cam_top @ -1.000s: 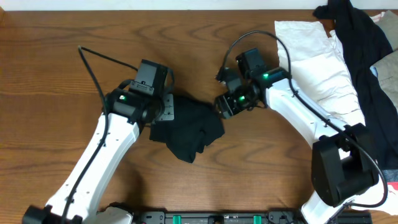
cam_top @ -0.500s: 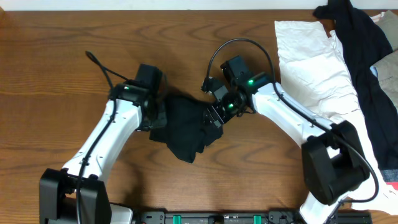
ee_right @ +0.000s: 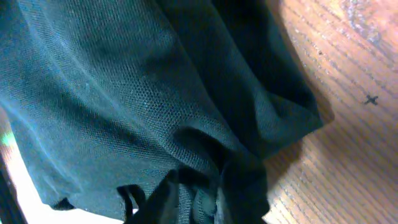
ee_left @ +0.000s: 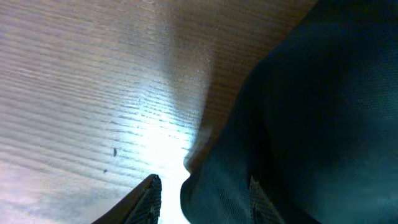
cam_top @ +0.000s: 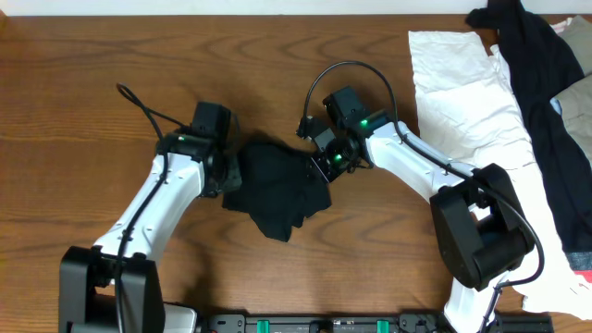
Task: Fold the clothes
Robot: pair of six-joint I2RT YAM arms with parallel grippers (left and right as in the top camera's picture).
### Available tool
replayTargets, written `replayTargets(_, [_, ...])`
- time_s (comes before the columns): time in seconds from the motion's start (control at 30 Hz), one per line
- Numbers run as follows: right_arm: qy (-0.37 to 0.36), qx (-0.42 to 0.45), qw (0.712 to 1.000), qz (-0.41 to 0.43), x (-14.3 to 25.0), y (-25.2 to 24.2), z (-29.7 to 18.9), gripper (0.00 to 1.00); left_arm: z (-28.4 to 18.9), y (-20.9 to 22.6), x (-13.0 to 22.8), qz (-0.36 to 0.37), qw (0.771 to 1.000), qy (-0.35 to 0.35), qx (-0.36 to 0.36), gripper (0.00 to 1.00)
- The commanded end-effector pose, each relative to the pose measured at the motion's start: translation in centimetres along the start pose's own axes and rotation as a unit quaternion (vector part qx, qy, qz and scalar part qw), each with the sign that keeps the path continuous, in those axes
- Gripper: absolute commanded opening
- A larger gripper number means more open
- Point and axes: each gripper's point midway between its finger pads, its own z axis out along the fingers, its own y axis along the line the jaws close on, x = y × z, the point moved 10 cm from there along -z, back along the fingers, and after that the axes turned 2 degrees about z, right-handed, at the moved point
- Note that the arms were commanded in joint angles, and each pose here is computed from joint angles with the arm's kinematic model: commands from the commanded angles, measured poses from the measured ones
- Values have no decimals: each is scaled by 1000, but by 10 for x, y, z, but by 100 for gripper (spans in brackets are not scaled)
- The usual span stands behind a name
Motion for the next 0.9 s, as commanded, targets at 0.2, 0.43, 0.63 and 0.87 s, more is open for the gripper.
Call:
replayTargets(0.2, [-14,0,1000,-3,-9,4,-2,13,32,8,16,-4,1000,-1,-13,46])
replayTargets(0.43, [-61,65,996,15,-35,-1,-27,13,48,22,34,-2,998,6,-67,46])
replayTargets(0.63, [-83,119,989,30,-42,-16,-33,13,55,25,43,-1,998,13,-69,46])
replayTargets(0.87, [-56,59,996,23,-35,-7,-31,31,56,24,41,-2,998,7,-67,46])
